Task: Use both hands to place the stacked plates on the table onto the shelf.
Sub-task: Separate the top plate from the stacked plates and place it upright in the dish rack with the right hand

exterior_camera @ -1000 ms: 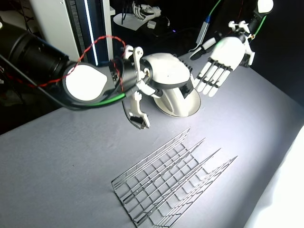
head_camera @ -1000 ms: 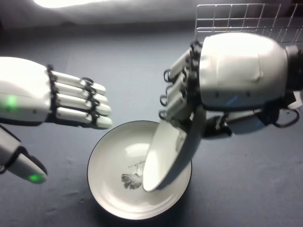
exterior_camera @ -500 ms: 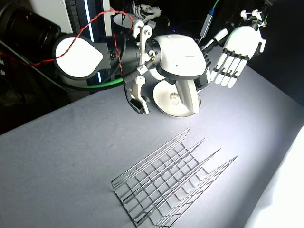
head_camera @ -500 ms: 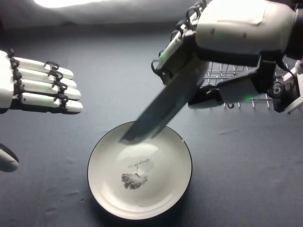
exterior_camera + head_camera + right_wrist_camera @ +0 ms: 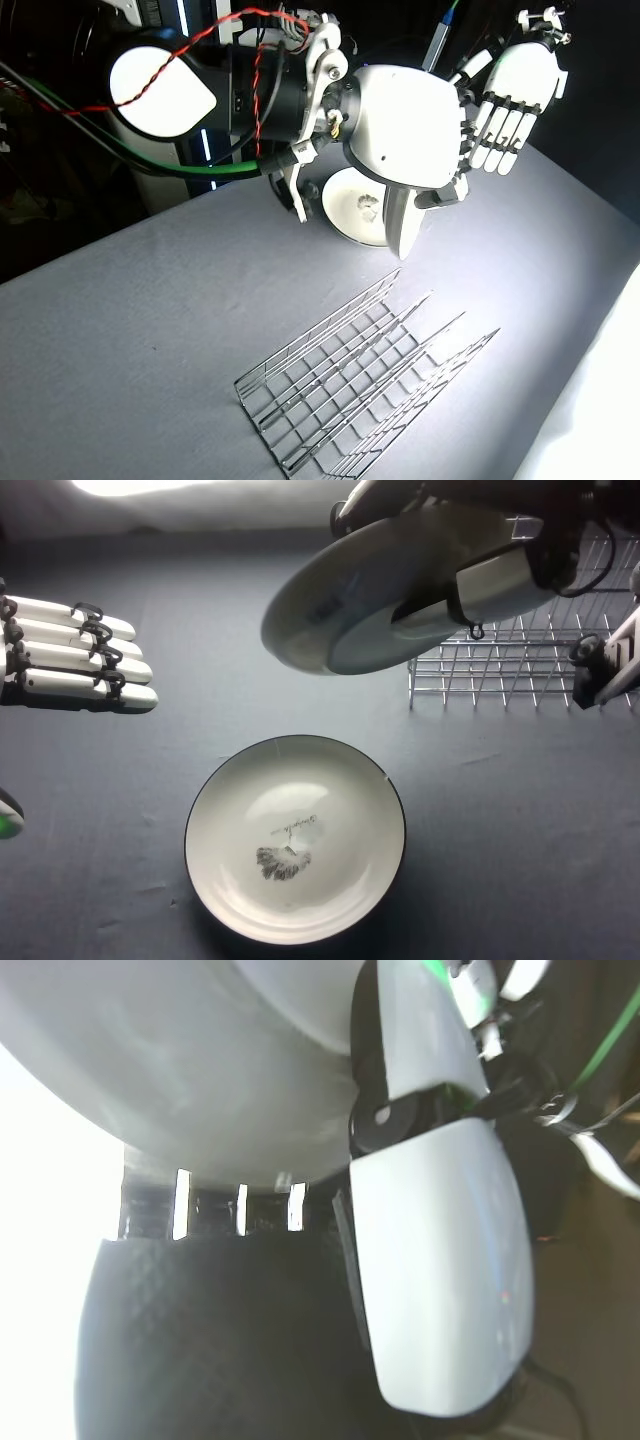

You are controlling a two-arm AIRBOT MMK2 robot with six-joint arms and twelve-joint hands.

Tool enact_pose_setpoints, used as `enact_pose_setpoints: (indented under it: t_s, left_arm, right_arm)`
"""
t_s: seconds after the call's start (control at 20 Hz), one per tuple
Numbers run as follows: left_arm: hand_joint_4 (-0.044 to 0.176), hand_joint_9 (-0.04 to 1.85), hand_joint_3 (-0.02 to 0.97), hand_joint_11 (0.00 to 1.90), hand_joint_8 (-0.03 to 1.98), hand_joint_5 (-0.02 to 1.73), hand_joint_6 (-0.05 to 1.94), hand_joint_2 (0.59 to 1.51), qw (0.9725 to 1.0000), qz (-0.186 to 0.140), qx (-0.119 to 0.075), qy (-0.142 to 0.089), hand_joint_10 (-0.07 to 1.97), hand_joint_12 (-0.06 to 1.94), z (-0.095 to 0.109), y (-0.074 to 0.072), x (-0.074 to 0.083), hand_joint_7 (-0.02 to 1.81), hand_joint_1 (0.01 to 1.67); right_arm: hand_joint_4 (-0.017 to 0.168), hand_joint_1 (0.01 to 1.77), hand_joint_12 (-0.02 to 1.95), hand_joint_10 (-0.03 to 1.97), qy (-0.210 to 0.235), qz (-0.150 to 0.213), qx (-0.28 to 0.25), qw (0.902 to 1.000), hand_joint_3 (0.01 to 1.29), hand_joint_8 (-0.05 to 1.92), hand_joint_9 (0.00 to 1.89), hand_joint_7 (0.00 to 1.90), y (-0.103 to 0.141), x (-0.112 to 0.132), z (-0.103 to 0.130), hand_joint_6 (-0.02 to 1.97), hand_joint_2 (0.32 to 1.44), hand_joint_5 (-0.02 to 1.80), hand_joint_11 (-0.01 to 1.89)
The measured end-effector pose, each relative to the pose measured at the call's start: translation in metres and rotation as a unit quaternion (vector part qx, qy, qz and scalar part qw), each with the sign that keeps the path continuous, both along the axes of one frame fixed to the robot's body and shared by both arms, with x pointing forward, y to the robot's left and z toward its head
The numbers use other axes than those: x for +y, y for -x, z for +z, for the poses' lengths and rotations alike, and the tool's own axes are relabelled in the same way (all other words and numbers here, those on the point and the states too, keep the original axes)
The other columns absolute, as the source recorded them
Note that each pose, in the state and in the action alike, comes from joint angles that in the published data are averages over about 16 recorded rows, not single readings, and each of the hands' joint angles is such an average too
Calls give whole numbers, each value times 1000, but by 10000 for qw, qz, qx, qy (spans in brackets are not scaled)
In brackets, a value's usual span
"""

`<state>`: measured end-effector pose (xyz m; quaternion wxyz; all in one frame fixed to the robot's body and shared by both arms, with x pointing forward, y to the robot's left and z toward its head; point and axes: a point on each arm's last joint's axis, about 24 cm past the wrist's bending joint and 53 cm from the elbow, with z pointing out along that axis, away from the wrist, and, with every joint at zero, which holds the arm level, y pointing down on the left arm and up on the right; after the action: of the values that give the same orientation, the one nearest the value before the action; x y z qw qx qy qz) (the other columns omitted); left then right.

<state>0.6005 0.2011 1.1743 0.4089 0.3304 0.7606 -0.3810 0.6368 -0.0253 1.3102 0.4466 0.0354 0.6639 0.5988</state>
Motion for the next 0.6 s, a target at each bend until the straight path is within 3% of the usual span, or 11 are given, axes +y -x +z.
enact_pose_setpoints:
  t_s: [0.4, 0.6]
  left_arm:
    - [5, 21, 13, 14, 5, 17, 7, 1114, 10000, 32, 16, 18, 8, -11, 0, 0, 1, 21, 14]
    - [5, 21, 12, 14, 5, 17, 8, 1114, 10000, 34, 15, 19, 8, -11, 1, 0, 1, 21, 14]
  right_arm:
    - [-4, 1351, 1286, 1259, -252, -397, 503, 9976, 15, 964, 881, 891, -26, -22, 7, 1219, 1014, 839, 765]
    - [-3, 1356, 1296, 1250, -384, -564, 656, 9955, 15, 962, 881, 880, -37, -33, 12, 1228, 1015, 834, 756]
